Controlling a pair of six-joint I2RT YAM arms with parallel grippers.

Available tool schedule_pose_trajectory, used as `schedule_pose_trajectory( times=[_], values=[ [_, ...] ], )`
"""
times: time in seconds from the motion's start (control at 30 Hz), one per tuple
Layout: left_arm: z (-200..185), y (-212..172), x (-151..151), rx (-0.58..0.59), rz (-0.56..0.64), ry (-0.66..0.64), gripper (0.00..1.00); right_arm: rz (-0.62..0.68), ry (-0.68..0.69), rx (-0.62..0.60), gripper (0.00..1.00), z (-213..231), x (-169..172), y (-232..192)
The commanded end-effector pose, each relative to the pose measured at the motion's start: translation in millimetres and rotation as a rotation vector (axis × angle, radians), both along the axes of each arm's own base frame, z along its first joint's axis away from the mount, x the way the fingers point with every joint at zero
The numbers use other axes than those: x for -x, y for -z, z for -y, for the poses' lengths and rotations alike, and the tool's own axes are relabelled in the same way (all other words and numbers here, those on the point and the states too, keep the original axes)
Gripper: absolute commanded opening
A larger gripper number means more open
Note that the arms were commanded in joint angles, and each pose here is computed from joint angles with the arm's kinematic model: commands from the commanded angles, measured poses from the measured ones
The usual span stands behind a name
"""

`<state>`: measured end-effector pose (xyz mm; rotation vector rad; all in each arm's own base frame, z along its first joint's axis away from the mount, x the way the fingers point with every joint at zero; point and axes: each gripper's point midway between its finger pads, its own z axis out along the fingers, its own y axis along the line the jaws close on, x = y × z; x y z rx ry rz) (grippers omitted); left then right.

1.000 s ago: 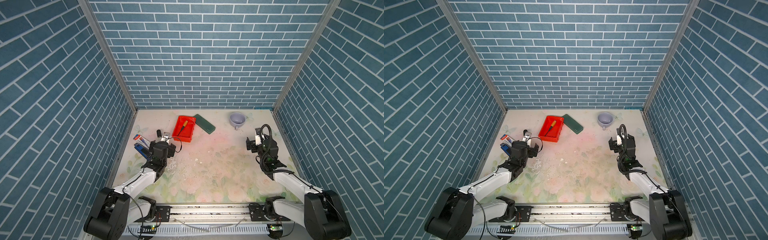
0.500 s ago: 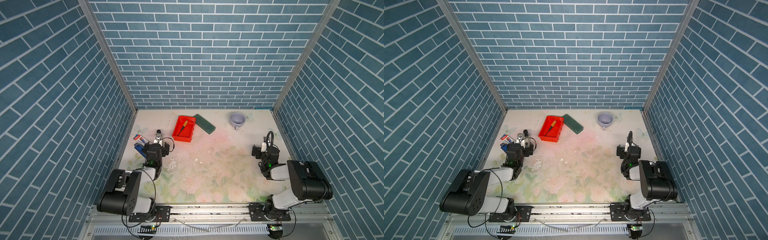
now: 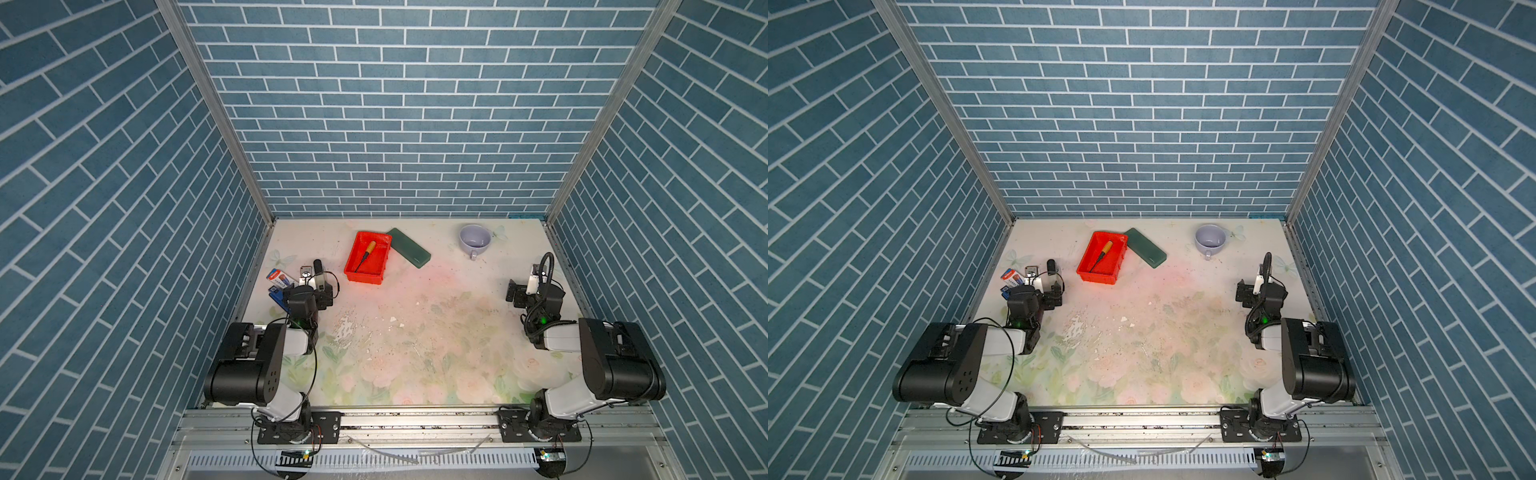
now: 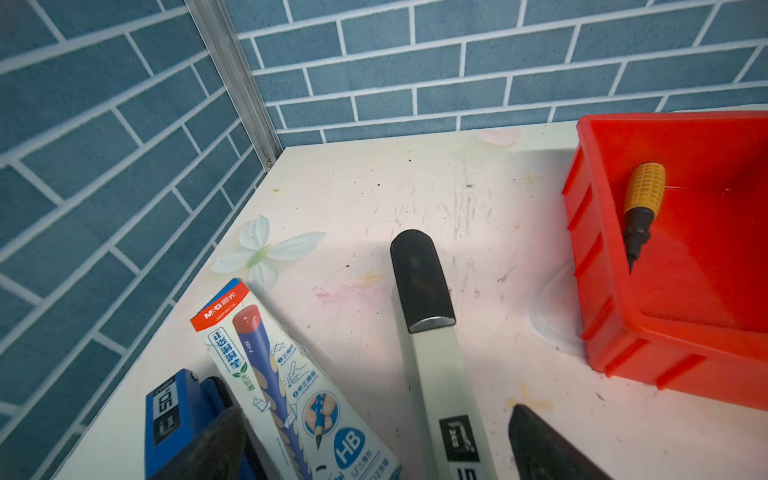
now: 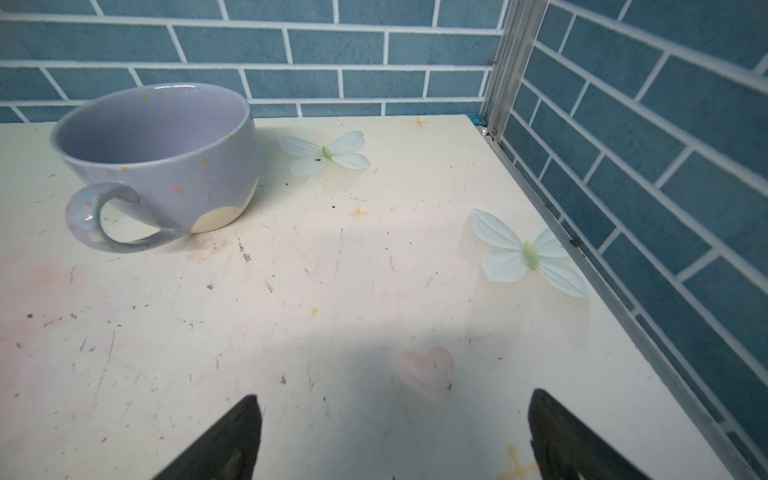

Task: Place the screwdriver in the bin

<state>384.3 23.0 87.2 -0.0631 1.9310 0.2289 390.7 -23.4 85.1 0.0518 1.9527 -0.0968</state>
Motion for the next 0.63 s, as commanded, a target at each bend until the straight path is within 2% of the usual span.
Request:
schedule_pose_trajectory(
  times=[0.0,0.6],
  values=[
    [0.2,-9.5,-5.6,0.014,0.037,0.0,1.0,0.009,0.026,-0.02,0.99,3.7,-3.9,-4.2],
    [1.5,-9.1,-6.1,0.011,0.032,0.006,1.0,0.025,-0.002,-0.02,0.99,-1.1,-0.8,-5.0]
  ],
)
